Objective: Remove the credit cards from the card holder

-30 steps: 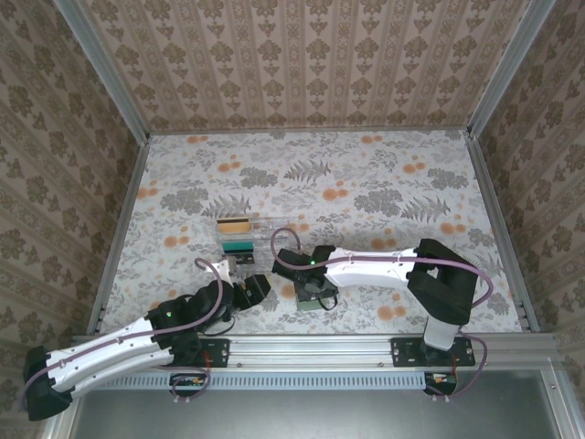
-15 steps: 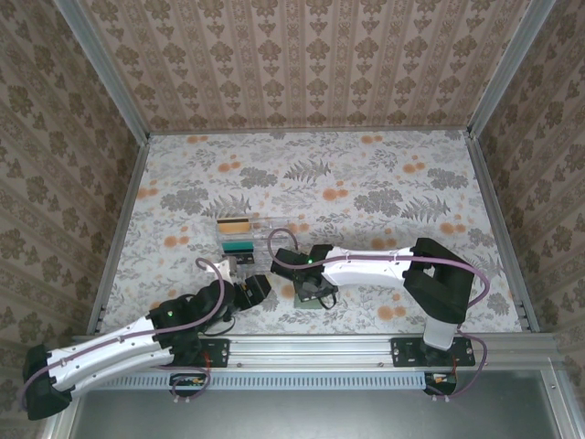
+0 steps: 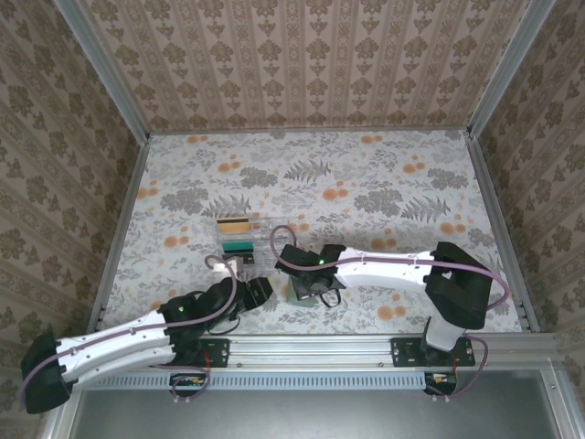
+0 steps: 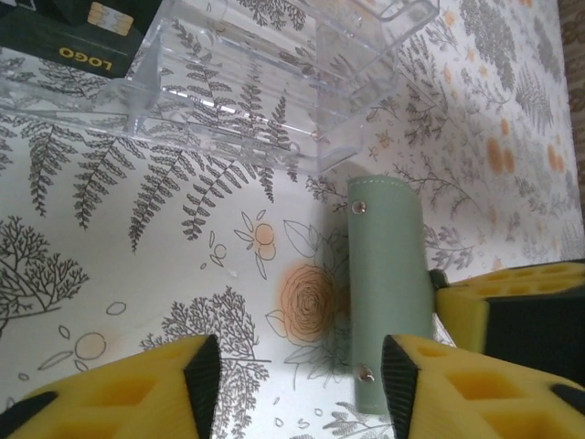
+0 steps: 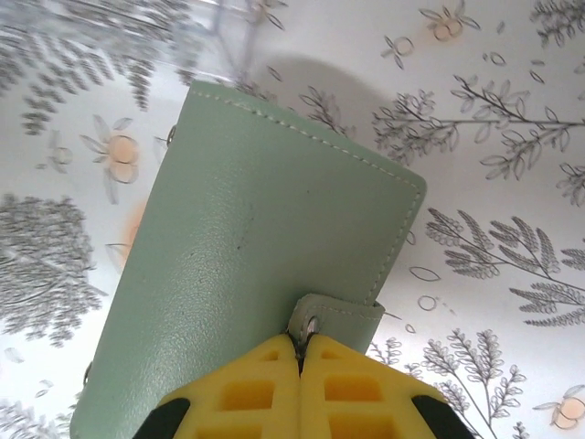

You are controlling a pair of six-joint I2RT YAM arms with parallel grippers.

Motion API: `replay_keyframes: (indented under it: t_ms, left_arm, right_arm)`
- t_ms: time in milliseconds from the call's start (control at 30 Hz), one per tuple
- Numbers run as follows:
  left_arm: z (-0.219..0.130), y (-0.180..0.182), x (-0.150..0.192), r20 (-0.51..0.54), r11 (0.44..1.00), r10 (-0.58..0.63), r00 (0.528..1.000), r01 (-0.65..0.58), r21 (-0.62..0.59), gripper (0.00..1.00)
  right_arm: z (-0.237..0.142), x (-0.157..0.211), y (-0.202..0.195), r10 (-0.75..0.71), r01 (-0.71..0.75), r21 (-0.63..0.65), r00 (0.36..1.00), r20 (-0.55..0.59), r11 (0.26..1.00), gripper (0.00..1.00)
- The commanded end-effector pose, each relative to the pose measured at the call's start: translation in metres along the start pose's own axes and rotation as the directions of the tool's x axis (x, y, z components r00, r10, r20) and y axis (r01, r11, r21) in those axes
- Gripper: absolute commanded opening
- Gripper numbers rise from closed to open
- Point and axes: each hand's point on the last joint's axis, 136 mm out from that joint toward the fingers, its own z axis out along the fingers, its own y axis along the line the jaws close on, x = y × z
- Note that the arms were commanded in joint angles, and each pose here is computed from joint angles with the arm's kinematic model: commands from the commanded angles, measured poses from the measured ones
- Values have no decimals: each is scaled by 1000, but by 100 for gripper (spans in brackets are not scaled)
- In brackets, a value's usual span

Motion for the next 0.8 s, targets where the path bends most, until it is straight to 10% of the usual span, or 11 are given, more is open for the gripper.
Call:
replay_keyframes:
  t_ms: [0, 67, 400, 767]
  left_arm:
    - [0, -34, -8, 0, 996, -30, 1000, 30, 83, 20]
    - [4, -41, -7, -13, 996, -31, 999, 32, 85, 0]
    - [40, -67, 9, -107, 996, -26, 994, 35, 79, 0]
    - [58, -12, 37, -191, 985, -68, 979, 36, -167, 0]
  right_arm:
    - [-10, -10, 15, -19, 25, -112, 998, 61, 993, 0]
    - [-9, -9, 18, -21, 30, -139, 998, 66, 990, 0]
    - [10, 1, 23, -20, 29, -180, 999, 49, 983, 0]
    - [5, 0, 28, 36, -11, -279, 996, 86, 960, 0]
